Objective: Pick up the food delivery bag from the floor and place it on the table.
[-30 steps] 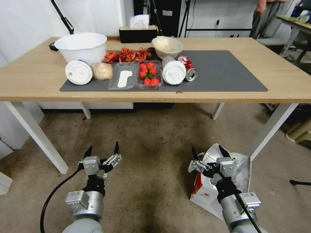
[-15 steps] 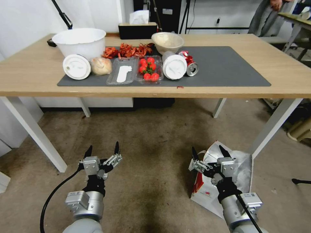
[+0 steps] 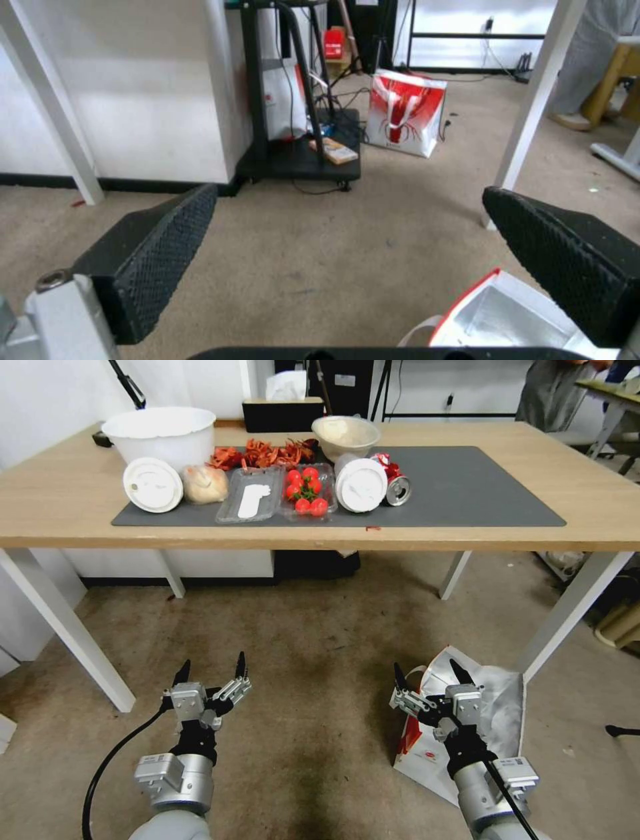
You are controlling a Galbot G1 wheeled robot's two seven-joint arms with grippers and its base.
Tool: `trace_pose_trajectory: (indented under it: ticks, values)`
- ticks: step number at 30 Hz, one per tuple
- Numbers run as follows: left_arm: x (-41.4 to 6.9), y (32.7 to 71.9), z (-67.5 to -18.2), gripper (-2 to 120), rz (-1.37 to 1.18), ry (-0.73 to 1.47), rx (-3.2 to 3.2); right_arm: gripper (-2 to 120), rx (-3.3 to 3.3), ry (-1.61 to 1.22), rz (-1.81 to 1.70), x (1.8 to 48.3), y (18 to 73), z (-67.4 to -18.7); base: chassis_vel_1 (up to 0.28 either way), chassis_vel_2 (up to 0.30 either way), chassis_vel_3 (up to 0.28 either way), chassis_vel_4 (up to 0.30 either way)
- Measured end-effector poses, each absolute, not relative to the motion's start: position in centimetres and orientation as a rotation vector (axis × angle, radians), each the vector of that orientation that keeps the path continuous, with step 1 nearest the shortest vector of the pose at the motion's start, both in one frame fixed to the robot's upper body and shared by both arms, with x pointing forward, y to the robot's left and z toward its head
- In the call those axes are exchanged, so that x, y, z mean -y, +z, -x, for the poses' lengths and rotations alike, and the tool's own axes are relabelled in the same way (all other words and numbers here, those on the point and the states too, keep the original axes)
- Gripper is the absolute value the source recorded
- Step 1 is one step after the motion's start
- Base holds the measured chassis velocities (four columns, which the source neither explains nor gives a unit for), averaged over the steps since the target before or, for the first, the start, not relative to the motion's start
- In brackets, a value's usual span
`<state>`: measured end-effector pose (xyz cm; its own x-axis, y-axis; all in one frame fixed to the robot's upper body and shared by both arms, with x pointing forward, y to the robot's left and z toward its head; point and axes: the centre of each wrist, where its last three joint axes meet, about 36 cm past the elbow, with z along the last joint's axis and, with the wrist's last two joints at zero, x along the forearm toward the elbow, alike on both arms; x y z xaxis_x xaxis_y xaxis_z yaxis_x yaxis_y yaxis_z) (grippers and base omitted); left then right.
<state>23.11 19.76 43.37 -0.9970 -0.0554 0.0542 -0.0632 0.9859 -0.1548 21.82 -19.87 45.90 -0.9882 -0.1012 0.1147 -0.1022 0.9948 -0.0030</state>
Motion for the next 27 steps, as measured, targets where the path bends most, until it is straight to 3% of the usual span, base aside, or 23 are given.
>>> trace_pose_trajectory:
  ticks: [27]
  values:
    - [-19.82,43.32,-22.94,100,-0.094,0.223,3.09,100,3.03,0.015,-0.155,19.98,46.11,-21.77,0.0,0.0,0.0,0.0]
